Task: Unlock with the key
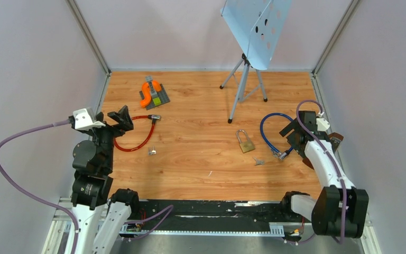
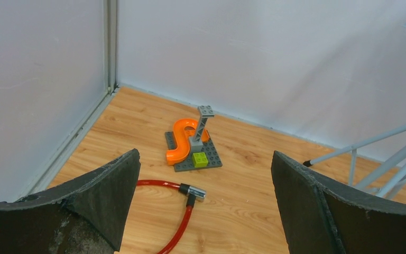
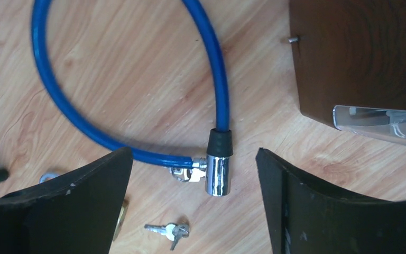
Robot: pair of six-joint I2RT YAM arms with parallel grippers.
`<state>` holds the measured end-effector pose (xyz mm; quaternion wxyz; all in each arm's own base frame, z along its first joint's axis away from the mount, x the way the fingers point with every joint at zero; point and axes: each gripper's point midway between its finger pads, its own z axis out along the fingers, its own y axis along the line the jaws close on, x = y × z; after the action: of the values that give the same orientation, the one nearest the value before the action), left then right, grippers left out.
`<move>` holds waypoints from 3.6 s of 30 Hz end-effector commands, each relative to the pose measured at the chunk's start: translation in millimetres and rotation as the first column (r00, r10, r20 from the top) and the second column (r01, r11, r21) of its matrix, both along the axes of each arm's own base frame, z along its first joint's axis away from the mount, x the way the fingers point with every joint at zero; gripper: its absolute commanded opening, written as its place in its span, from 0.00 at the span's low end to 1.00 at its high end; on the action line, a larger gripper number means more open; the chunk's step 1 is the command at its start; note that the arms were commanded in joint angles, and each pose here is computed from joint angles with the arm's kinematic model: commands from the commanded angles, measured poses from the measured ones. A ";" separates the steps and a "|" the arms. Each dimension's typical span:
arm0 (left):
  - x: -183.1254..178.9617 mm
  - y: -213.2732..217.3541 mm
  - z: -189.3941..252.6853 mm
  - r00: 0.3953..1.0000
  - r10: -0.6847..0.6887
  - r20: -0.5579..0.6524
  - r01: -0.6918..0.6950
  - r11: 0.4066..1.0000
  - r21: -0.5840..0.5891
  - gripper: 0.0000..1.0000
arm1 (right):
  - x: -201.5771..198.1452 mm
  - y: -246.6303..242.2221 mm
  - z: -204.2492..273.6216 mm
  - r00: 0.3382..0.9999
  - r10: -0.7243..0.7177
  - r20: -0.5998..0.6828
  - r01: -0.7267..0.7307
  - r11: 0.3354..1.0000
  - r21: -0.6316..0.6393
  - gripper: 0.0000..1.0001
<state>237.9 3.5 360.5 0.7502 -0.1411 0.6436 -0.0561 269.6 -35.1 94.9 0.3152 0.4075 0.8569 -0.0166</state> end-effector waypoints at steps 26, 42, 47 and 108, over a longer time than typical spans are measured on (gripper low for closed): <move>-3.2 6.5 10.0 0.999 0.030 0.017 -0.031 0.999 0.021 1.00 | 5.9 3.2 -74.9 0.975 -0.161 -0.152 0.177 0.980 0.091 0.33; 13.2 -4.5 -3.5 0.999 -0.016 -0.045 0.017 1.000 0.024 1.00 | 30.1 19.1 47.7 0.951 0.032 0.307 -0.058 0.995 0.077 0.00; 19.0 -9.1 -8.5 0.997 -0.035 -0.066 0.036 0.999 0.015 1.00 | 26.8 56.4 80.2 0.880 0.228 0.417 -0.274 0.960 0.054 0.00; 23.2 -22.9 -21.3 0.990 -0.104 -0.091 0.101 0.994 -0.038 1.00 | 40.5 178.8 23.8 0.752 0.656 0.066 -0.655 0.755 -0.036 0.82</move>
<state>256.6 -16.3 334.3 0.7097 -0.1200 0.6889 -0.0857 336.1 192.5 135.1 0.3751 0.0635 0.9113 0.1577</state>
